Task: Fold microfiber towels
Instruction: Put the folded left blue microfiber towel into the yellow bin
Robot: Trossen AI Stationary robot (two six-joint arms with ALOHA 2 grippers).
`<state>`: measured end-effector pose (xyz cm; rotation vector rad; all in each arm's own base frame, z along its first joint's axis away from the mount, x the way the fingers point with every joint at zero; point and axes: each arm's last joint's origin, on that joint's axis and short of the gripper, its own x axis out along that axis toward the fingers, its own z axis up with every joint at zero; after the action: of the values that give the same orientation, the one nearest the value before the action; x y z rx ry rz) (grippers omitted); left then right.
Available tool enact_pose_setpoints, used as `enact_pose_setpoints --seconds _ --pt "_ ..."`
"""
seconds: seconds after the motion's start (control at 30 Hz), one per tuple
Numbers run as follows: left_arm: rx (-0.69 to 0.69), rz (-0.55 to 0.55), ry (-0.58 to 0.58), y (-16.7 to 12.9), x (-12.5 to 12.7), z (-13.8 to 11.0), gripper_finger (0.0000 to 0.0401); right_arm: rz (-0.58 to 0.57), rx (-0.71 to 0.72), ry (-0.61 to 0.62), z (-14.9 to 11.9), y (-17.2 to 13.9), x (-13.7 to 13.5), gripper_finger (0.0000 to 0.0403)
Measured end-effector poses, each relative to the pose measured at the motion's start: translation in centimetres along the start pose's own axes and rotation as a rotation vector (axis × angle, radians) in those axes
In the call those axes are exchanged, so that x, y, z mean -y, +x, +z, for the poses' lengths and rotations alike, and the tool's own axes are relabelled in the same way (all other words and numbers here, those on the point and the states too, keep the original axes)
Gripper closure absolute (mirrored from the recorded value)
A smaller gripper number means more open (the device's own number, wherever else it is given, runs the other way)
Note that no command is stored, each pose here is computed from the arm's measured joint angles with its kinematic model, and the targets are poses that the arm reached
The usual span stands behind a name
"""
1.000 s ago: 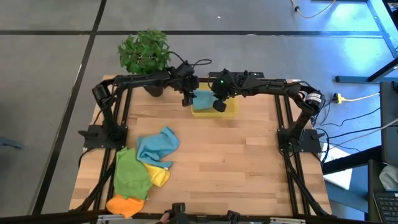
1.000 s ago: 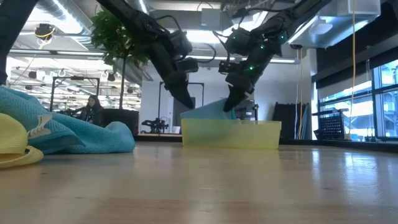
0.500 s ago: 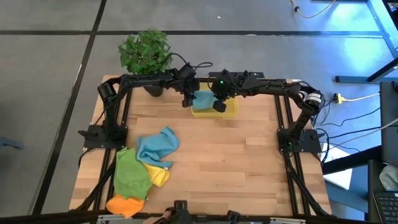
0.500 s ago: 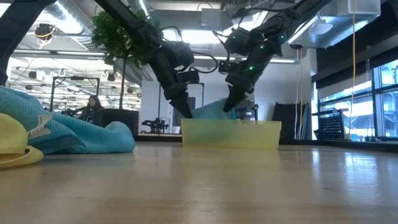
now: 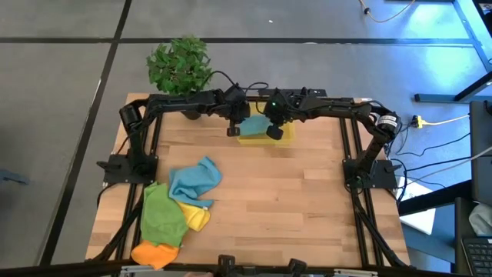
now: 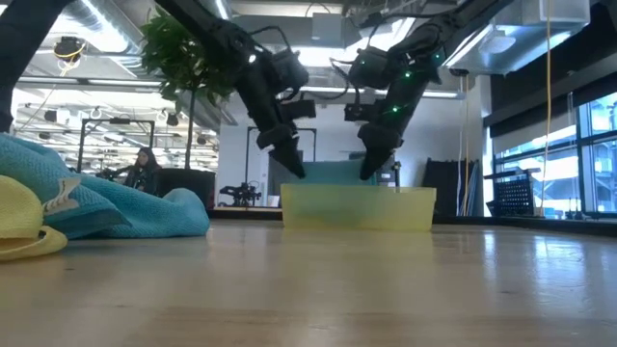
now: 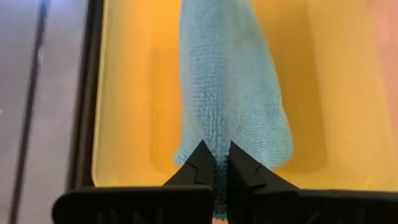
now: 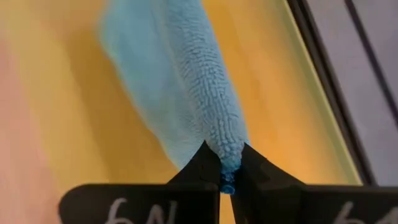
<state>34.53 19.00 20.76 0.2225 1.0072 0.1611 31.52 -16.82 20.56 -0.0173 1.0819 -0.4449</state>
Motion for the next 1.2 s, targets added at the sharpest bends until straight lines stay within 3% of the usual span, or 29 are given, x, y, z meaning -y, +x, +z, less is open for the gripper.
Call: enact_pose_setpoints --seconds 0.2,0.37,1.0,1.2 --pt "0.010 0.172 0.031 -1.2 0.6 1.5 0.0400 -0.059 -0.011 -0.016 0.0 0.0 0.2 0.0392" --pt "0.008 0.298 0.070 -1.4 0.9 2.3 0.0401 -0.213 -0.019 -0.047 0.2 -0.1 0.7 0.0392" --pt "0.032 0.391 0.078 -1.0 -1.9 1.6 0.0401 -0.316 0.045 -0.152 0.9 0.0 2.8 0.0392" --pt "0.077 0.305 0.073 -0.9 -2.3 1.2 0.0401 -0.169 0.072 -0.159 0.4 0.3 3.8 0.0392"
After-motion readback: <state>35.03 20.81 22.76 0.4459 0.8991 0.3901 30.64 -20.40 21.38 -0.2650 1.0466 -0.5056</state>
